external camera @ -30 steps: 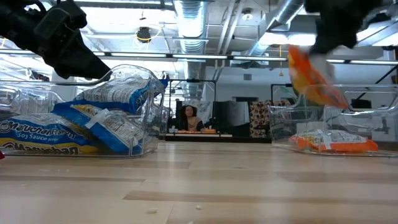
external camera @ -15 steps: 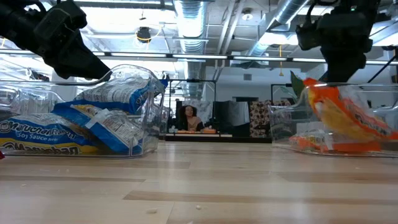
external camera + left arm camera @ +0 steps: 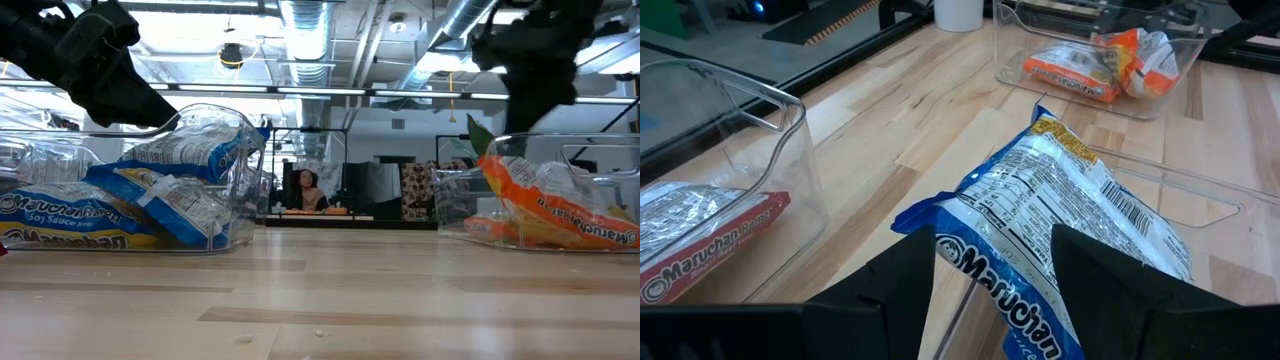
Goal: Sort Maruchan noodles
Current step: Put the orange noodle pack into the bottom right transparent bin
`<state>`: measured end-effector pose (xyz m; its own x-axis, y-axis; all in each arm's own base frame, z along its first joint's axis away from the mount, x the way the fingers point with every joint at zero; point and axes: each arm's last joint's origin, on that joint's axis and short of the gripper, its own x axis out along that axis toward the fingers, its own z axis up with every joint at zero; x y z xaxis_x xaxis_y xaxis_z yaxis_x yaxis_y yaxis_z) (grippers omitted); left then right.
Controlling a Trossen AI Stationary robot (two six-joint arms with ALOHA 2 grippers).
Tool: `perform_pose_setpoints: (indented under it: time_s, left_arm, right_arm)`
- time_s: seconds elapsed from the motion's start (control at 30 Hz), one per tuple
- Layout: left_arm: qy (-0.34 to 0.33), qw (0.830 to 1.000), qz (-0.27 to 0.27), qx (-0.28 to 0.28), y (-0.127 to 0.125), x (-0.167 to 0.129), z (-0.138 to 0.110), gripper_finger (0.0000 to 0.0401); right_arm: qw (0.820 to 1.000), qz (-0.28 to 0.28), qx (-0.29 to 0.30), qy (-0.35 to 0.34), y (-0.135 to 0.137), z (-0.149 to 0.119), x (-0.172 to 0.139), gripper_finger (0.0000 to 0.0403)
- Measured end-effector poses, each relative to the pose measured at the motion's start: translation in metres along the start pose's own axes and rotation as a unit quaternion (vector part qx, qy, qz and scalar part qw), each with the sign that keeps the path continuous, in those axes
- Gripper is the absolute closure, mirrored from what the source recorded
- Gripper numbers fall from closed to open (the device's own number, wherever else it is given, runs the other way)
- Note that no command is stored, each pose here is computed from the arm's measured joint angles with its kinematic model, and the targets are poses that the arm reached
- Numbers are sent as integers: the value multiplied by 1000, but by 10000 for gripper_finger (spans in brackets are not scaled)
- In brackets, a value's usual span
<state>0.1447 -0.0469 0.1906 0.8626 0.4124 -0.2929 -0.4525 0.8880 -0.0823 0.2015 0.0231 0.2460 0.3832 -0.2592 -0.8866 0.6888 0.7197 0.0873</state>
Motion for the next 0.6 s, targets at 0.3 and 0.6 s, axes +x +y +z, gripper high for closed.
perform_pose_setpoints:
  time_s: [0.3,0.6]
  left_arm:
    - [-1,1000,-3,-3,0,0,0,211]
    - [-19,999,-26,-41,-4,0,6,211]
  right_arm:
    - [959,43,-63,-272,33,21,-20,332]
    - [891,139,-118,-416,39,27,-1,332]
